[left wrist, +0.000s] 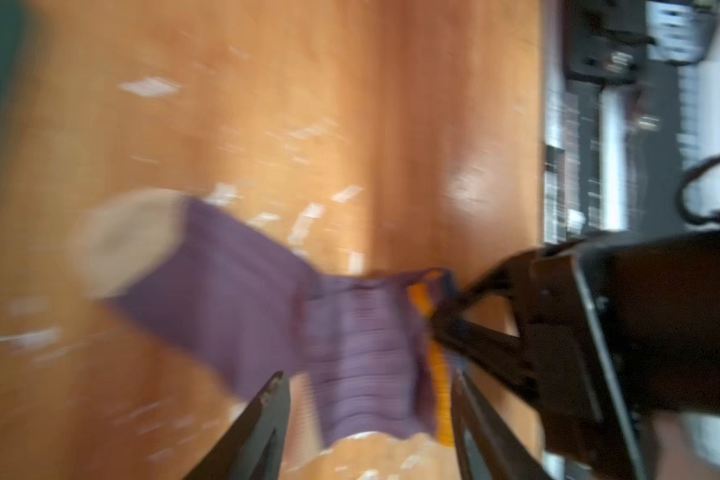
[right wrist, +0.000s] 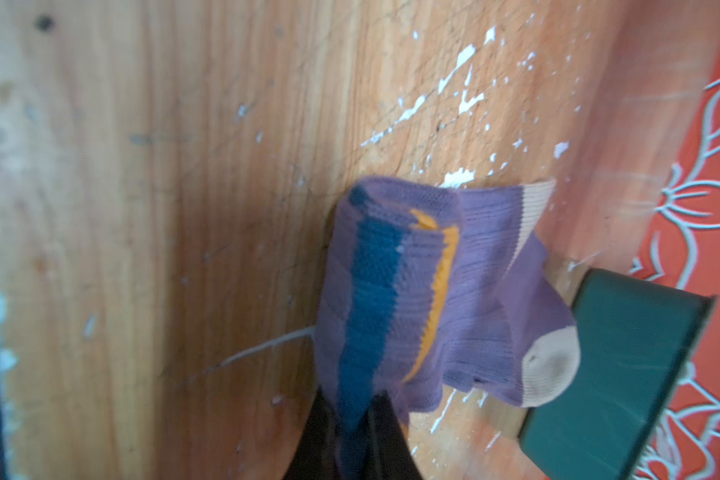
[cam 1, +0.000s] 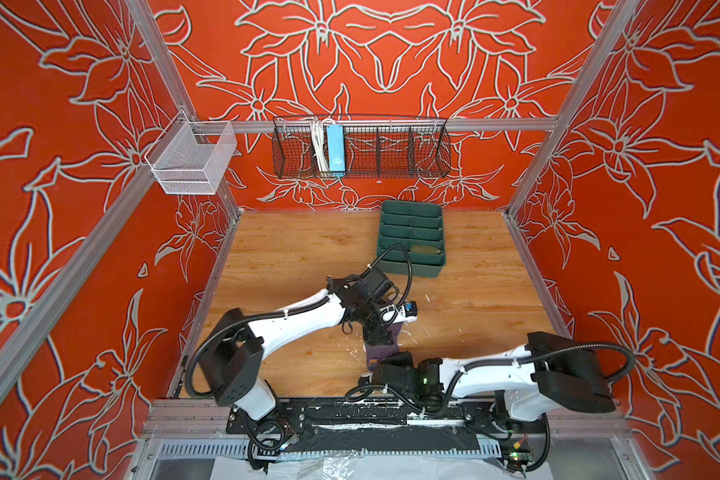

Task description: Roll the socks

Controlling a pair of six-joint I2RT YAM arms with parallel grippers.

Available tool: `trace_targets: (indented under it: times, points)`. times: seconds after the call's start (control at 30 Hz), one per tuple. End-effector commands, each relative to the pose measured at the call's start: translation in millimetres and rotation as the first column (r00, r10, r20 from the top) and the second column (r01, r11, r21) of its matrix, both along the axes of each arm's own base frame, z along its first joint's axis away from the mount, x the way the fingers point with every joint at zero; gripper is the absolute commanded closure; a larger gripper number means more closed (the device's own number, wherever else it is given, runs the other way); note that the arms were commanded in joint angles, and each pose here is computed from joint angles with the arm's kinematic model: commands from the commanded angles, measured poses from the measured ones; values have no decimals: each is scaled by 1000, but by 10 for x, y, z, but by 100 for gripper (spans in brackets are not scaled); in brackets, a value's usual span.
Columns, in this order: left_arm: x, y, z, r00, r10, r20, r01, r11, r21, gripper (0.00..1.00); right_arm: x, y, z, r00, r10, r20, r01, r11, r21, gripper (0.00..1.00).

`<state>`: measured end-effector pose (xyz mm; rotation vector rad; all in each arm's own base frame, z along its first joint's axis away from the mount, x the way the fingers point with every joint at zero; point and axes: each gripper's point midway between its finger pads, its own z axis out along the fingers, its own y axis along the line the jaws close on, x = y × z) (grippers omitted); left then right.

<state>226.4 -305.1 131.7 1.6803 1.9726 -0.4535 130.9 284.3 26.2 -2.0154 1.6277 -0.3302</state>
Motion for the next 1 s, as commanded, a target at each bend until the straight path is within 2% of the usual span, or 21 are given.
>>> trace_targets:
  times: [0.0, 0.07, 0.1, 0.13, 0.23, 0.37, 0.43, 0.47, 0.57, 0.6, 0.67, 0.8, 0.9, 0.97]
  points:
    - [542, 211, 629, 903, 224, 366, -185, 973, -139, 33, -395, -272, -297, 951, -9, -308, -26, 994, -108, 100]
    - [623, 447, 1069, 801, 326, 503, -232, 942, -241, 19, -452, -261, -254, 918, -16, -396, -27, 994, -102, 100]
    - [616, 555, 1232, 765, 355, 538, -239, 931, -275, 8, -451, -252, -231, 906, -23, -424, -20, 995, -97, 100]
    - [585, 681, 1414, 733, 382, 563, -238, 919, -313, 2, -482, -239, -203, 884, -19, -467, -27, 996, -90, 100]
    - [450, 1078, 1824, 672, 467, 574, -265, 876, -402, 3, -496, -216, -128, 821, -28, -570, -16, 997, -72, 100]
    - [260, 1541, 2139, 607, 587, 536, -315, 797, -515, 3, -488, -173, -46, 732, -41, -680, -7, 998, -67, 100]
    - [104, 1613, 2212, 619, 578, 531, -284, 795, -536, 3, -448, -155, -27, 696, -58, -716, 5, 997, -76, 100]
    - [-7, 1594, 2222, 648, 545, 532, -249, 812, -528, 3, -418, -140, -19, 681, -65, -729, 11, 997, -78, 100]
    - [-411, 1389, 2109, 791, 331, 515, -77, 888, -453, 2, -296, -95, 5, 648, -85, -757, 35, 996, -82, 100]
    - [-504, 1334, 2058, 821, 269, 504, -31, 901, -432, 1, -259, -82, 9, 640, -87, -764, 41, 996, -79, 100]
    - [-702, 1208, 1889, 871, 115, 478, 88, 920, -382, 4, -159, -55, 16, 633, -88, -769, 57, 996, -67, 100]
    - [-749, 1115, 1558, 881, 23, 473, 153, 931, -331, 9, -16, -14, 11, 626, -82, -775, 76, 996, -43, 100]
    - [-737, 1034, 1223, 842, -66, 536, 205, 957, -205, 11, 58, 23, 7, 614, -79, -785, 81, 996, -37, 100]
    - [-751, 958, 885, 793, -179, 582, 253, 966, -47, 12, 95, 27, -6, 604, -86, -793, 81, 996, -47, 100]
